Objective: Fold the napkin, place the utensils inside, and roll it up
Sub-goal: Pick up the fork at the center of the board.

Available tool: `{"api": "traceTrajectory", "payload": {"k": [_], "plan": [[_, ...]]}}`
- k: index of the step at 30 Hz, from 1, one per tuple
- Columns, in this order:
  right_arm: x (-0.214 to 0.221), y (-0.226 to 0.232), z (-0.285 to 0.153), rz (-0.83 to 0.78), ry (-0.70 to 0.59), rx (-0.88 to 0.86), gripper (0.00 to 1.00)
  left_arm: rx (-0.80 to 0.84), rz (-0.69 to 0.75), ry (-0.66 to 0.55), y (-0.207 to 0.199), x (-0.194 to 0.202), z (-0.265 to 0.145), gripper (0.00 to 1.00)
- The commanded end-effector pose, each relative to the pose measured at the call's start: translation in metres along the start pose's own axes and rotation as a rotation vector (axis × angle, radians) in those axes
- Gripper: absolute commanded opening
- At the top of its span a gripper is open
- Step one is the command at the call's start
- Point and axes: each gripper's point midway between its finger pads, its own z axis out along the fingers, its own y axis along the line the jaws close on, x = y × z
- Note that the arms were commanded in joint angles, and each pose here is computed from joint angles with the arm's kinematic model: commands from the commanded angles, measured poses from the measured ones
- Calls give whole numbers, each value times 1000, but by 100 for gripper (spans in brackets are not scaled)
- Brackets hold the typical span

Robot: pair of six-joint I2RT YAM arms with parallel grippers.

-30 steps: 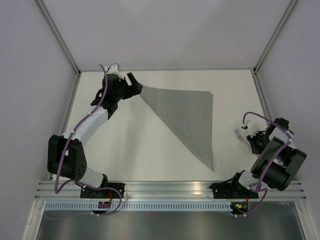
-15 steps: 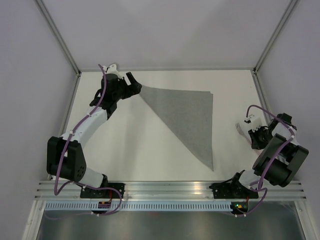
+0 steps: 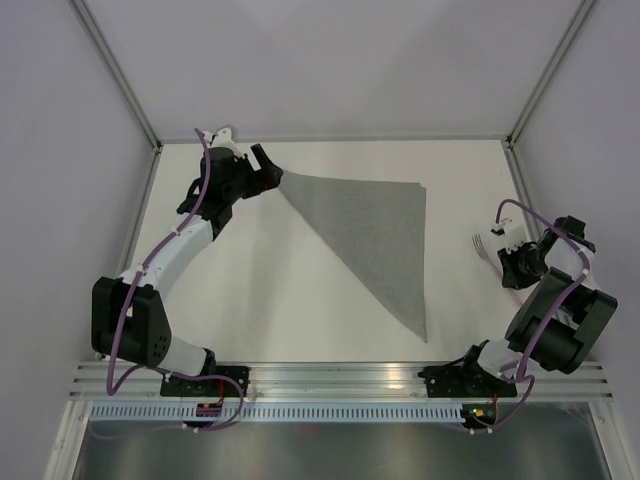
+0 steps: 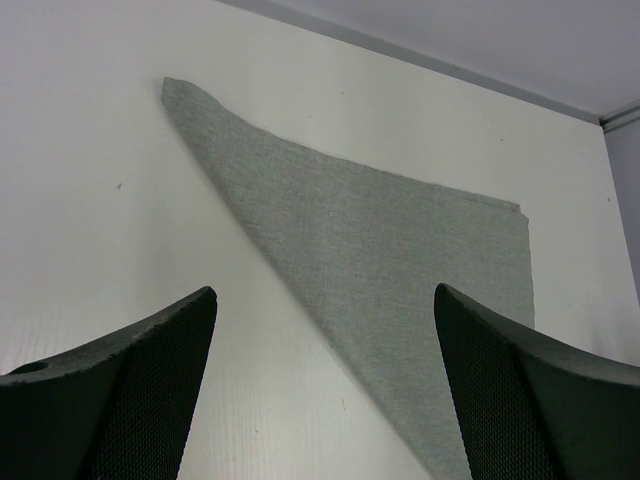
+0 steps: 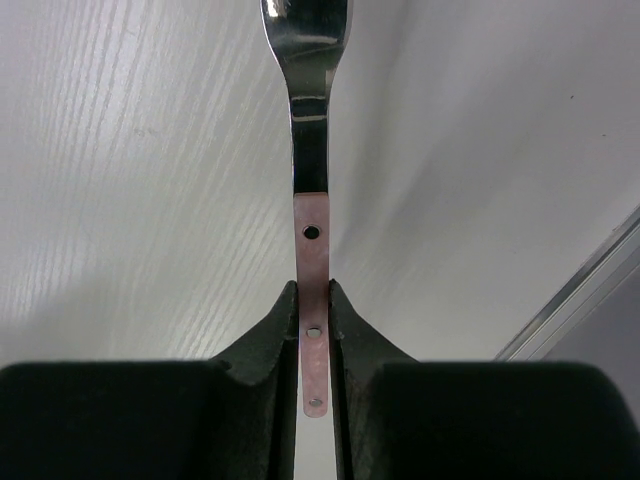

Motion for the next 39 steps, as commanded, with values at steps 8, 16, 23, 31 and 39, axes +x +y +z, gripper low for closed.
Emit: {"api": "traceTrajectory", "payload": {"k": [8, 16, 23, 31, 39], "plan": [[-42, 2, -10, 7, -91, 9, 1, 56, 9, -39, -17, -21, -9, 93], [-64, 8, -10, 15, -113, 2, 0, 55, 19, -50, -17, -24, -13, 93], [-81, 12, -12, 14, -133, 11, 1, 58, 17, -54, -18, -25, -14, 93], [-95, 15, -12, 20, -150, 15, 1, 62, 14, -53, -19, -26, -15, 93], [-108, 22, -12, 25, -167, 6, 0, 62, 16, -58, -19, -27, -16, 93]]}}
